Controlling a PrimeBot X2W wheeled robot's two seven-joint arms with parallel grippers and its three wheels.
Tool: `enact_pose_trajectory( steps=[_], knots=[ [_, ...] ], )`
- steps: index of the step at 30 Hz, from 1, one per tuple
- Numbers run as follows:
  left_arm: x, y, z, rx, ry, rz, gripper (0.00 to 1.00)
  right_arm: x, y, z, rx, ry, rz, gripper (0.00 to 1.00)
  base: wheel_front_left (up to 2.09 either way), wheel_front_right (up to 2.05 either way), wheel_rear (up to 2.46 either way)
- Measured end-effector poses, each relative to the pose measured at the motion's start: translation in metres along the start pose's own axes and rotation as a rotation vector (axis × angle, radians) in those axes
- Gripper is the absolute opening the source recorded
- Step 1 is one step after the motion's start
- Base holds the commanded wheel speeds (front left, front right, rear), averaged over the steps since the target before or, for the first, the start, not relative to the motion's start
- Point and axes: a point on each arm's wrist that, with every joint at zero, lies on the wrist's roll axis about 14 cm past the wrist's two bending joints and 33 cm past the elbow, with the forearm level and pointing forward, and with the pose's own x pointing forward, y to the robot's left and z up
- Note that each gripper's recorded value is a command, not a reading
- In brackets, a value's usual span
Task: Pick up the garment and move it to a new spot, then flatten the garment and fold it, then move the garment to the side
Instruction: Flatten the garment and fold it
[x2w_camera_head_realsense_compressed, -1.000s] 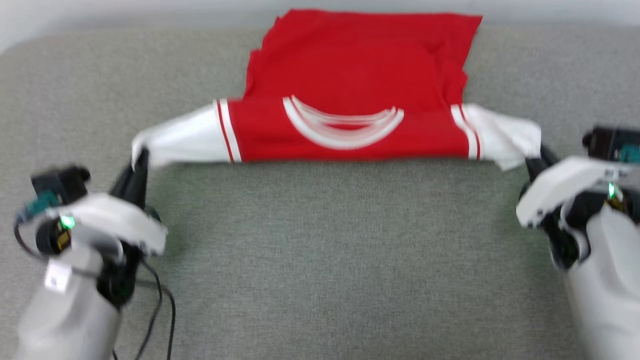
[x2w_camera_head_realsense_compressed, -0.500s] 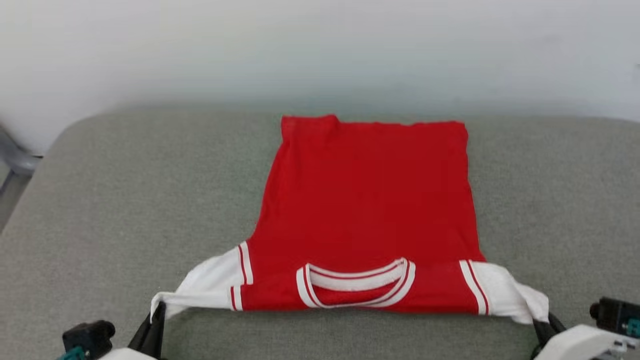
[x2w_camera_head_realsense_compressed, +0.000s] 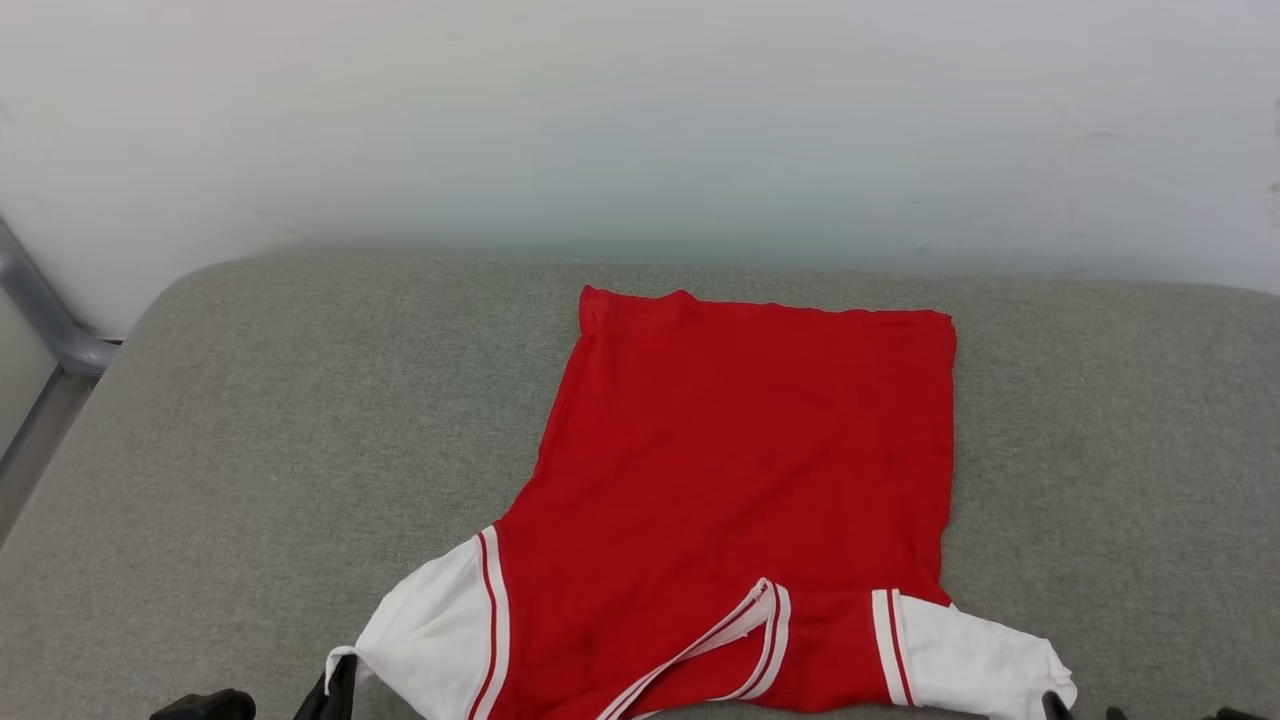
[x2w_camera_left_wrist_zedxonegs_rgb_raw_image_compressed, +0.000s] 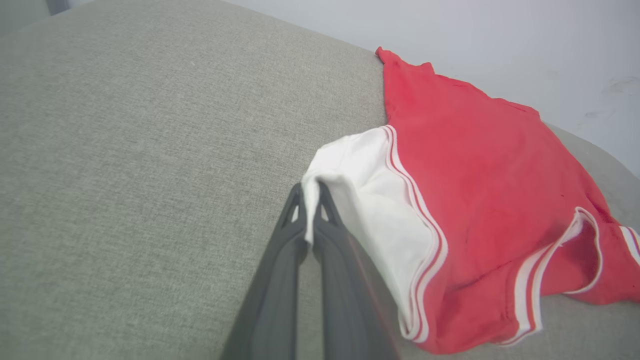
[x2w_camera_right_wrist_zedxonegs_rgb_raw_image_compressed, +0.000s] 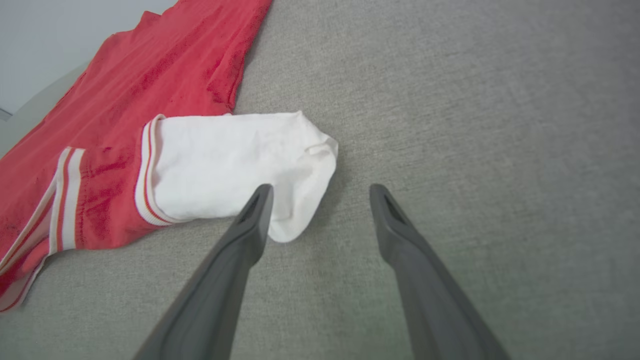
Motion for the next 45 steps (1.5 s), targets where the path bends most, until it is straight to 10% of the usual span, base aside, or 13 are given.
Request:
enact_pose_trajectory(
  steps=[10, 18, 40, 41, 42, 45],
  knots=[
    [0.009, -0.026, 0.025, 0.033, -0.064, -0.069, 0.00, 0.051, 0.023, 0.102, -0.101, -0.250, 0.038, 1.00, 0.00, 0.00, 0.00],
    [0.038, -0.045, 0.047, 0.041, -0.123, -0.123, 0.00, 0.139, 0.041, 0.155, -0.168, -0.155, 0.031, 1.00, 0.00, 0.00, 0.00],
    [0.104, -0.038, 0.024, 0.039, -0.085, -0.112, 0.00, 0.307, 0.071, 0.071, -0.243, 0.507, -0.040, 1.00, 0.00, 0.00, 0.00],
    [0.104, -0.036, 0.023, 0.038, -0.081, -0.104, 0.00, 0.307, 0.070, 0.067, -0.236, 0.540, -0.045, 0.77, 0.00, 0.00, 0.00],
    [0.105, -0.035, 0.023, 0.037, -0.082, -0.100, 0.00, 0.307, 0.069, 0.065, -0.228, 0.562, -0.048, 0.14, 0.00, 0.00, 0.00],
    [0.104, -0.033, 0.023, 0.035, -0.087, -0.093, 0.00, 0.301, 0.068, 0.061, -0.205, 0.614, -0.057, 0.00, 0.00, 0.00, 0.00]
  ],
)
